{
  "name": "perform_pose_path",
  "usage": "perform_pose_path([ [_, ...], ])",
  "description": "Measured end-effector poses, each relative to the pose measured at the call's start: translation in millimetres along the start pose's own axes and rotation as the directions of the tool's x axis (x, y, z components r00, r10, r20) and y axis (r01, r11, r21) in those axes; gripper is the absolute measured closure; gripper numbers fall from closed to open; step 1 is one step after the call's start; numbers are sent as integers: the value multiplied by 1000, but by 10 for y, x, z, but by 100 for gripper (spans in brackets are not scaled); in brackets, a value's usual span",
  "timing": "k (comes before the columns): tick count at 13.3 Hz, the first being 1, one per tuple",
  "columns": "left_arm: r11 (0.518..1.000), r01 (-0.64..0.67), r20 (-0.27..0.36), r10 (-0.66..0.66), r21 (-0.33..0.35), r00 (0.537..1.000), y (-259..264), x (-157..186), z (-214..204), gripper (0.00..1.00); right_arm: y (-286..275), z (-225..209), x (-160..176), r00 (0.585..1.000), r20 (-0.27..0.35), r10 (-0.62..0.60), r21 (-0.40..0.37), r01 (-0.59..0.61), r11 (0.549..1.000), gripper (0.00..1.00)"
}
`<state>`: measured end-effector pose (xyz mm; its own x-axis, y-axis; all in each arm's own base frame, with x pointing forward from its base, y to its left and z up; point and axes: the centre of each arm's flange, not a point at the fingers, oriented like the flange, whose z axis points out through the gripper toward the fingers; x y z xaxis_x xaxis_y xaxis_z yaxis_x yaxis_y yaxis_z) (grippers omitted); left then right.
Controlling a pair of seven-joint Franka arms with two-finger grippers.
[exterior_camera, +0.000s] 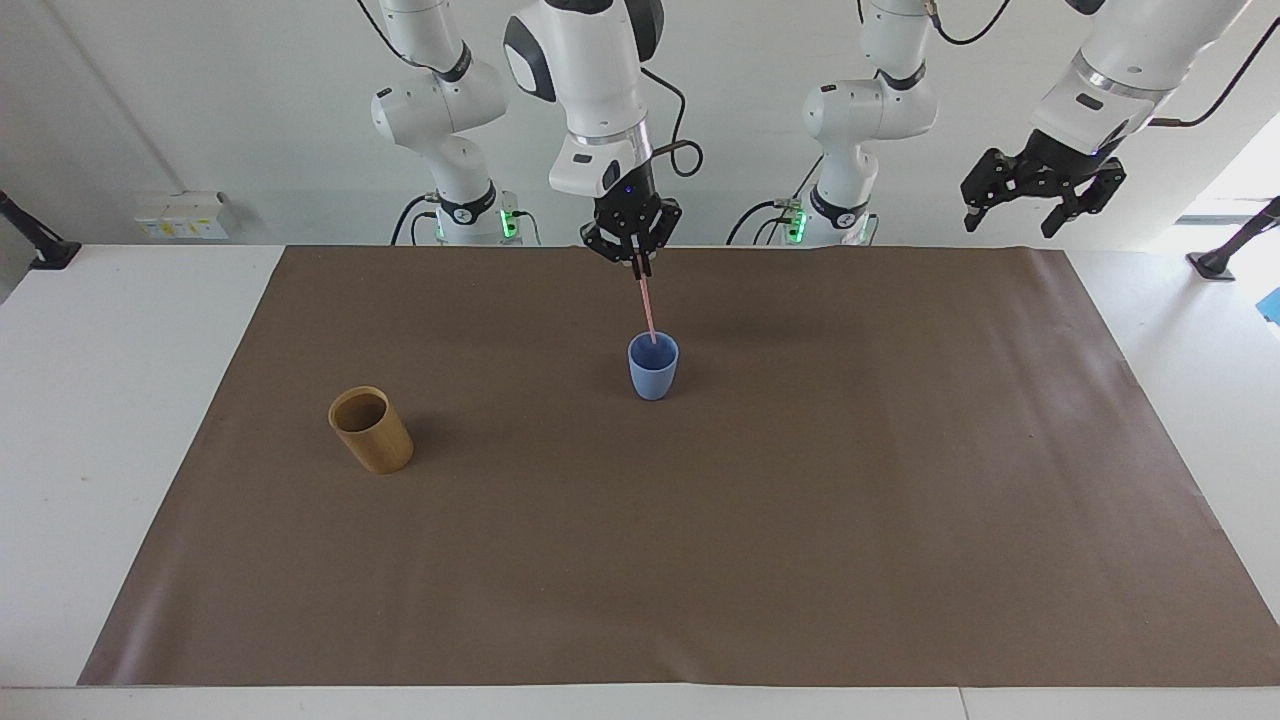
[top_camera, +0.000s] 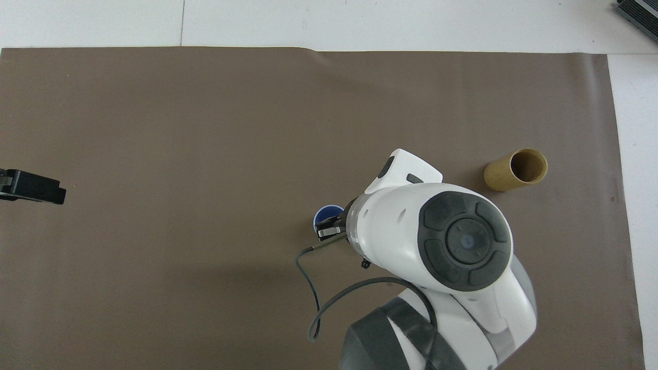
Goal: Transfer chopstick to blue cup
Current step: 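Carry the pink chopstick with the right gripper over the blue cup, then lower the chopstick into the blue cup and open the right gripper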
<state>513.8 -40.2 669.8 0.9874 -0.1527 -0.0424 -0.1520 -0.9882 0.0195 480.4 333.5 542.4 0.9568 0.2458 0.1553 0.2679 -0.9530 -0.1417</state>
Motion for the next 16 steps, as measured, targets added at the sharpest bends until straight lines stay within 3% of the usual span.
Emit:
perform_pose_path([
  [12, 1000, 0, 3, 0, 0, 1000, 1, -6, 0, 0, 114, 703, 50, 1000, 11, 20, -3, -20, 1000, 89],
  [13, 1000, 0, 3, 0, 0, 1000, 1, -6, 0, 0, 115, 723, 57, 1000, 10, 20, -2, -20, 1000, 86],
  [16, 1000, 0, 3, 0, 0, 1000, 1, -6, 1, 0, 117, 701, 75, 1000, 3, 21, 0, -21, 1000, 51],
])
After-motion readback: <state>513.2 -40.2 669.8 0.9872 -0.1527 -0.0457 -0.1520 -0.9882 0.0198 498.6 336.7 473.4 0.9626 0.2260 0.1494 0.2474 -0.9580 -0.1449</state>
